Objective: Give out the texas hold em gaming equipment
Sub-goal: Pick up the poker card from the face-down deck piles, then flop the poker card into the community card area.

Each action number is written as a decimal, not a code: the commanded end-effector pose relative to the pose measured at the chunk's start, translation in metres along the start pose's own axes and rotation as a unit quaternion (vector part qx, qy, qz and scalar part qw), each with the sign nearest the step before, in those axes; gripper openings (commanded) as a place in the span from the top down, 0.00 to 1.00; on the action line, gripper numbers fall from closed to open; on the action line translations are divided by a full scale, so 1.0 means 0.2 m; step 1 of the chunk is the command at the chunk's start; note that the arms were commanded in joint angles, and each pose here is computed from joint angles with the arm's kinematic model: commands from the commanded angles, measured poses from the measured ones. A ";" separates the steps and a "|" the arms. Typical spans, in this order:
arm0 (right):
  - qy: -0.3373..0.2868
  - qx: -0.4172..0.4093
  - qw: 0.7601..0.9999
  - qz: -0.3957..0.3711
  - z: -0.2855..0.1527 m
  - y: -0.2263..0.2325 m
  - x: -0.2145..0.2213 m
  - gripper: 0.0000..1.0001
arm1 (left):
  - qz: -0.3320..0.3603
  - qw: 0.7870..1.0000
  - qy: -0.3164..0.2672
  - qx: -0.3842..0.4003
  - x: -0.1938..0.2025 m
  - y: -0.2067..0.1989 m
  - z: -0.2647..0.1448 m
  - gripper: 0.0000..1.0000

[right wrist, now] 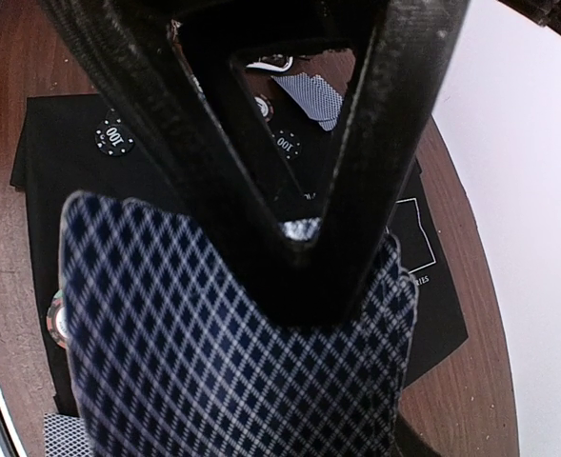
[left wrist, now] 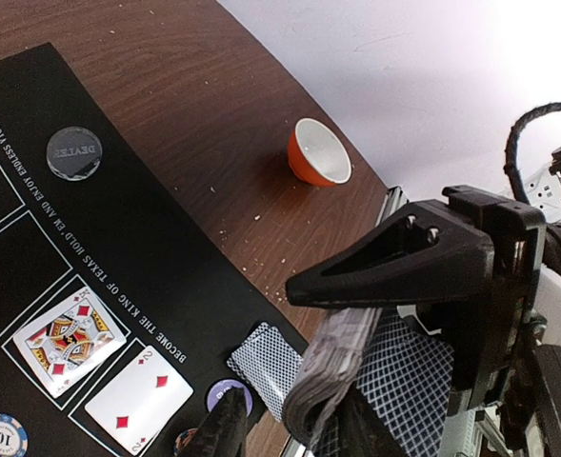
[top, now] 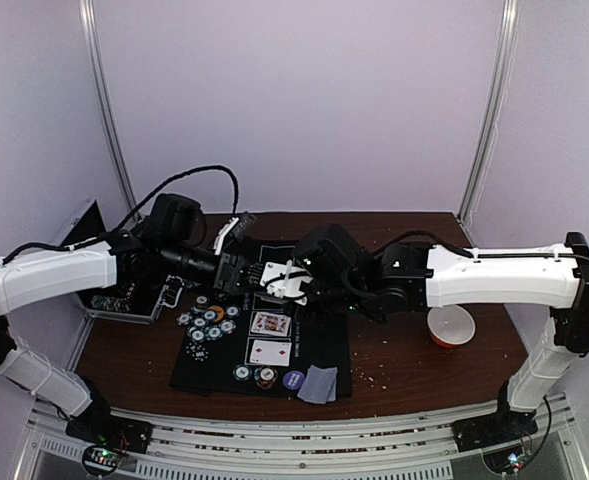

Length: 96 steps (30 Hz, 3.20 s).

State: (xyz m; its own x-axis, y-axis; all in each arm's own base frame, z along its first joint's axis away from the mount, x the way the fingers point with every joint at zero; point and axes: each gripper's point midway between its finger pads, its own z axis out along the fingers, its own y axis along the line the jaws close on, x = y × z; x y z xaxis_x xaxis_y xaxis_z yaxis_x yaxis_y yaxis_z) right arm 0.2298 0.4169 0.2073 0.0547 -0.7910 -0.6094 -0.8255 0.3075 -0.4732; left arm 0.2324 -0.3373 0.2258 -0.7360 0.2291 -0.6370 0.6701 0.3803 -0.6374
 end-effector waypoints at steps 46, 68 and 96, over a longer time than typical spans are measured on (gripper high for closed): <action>0.004 0.017 1.000 0.009 -0.02 -0.04 0.04 0.55 | 0.074 0.997 -0.036 -0.011 -0.11 -0.15 -0.18 1.00; 0.025 0.026 0.999 0.039 0.02 -0.12 0.20 0.55 | 0.042 0.994 -0.067 -0.075 -0.25 0.04 -0.44 1.00; 0.022 0.029 0.998 0.052 -0.04 -0.13 0.24 0.55 | 0.072 0.792 0.168 -0.582 -0.13 0.99 0.02 1.00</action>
State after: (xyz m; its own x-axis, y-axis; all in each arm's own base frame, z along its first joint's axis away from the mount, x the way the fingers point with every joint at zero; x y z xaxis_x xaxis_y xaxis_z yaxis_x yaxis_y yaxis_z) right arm 0.2499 0.3714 0.1814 -0.0491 -0.7984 -0.6001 -0.8021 0.3896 -0.4526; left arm 0.3803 -0.2629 0.1052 -0.8032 0.4595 -0.3791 0.3701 0.8836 0.2868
